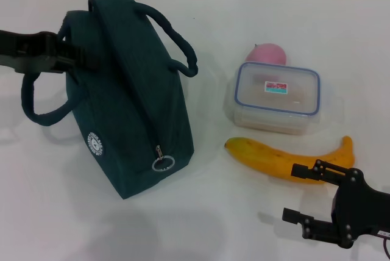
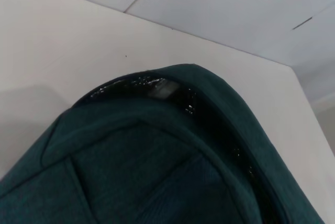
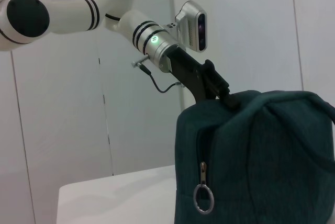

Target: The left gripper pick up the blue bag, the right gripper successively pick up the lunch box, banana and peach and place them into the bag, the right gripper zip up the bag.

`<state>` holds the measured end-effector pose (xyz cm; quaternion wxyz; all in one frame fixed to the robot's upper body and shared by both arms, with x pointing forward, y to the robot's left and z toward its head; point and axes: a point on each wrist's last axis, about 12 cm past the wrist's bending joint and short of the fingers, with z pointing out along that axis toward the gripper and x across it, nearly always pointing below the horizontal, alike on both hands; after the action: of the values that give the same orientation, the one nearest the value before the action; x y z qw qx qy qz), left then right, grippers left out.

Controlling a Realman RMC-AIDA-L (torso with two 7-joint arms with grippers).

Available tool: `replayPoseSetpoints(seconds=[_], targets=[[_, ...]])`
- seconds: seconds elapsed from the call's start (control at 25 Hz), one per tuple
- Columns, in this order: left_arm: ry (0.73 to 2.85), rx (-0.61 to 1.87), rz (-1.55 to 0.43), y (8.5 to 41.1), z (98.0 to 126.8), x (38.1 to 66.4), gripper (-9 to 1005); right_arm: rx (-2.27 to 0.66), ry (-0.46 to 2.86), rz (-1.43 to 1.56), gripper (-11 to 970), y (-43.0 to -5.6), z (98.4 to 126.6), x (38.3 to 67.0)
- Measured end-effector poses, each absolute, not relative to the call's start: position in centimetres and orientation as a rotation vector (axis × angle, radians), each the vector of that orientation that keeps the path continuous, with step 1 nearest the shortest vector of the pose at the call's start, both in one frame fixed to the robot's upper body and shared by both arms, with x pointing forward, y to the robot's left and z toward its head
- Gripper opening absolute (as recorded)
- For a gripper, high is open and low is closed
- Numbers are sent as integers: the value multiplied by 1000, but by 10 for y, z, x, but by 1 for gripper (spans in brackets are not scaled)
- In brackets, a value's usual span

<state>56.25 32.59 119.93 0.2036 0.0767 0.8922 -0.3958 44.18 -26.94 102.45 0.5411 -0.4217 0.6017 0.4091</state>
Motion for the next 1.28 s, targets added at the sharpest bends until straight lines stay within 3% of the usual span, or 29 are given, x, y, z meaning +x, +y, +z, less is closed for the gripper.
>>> replayPoseSetpoints(seconds=[0.52, 0.8, 1.28], targets=[[2455, 211, -1167, 325, 1202, 564, 47, -957, 1421, 969, 681, -269, 1026, 442], [2416, 227, -1222, 326, 1209, 564, 36, -796, 1414, 960, 678, -272, 1029, 443], [2353, 230, -1284, 332, 1215, 563, 36, 113, 1437, 1221, 674, -307, 1038, 444]])
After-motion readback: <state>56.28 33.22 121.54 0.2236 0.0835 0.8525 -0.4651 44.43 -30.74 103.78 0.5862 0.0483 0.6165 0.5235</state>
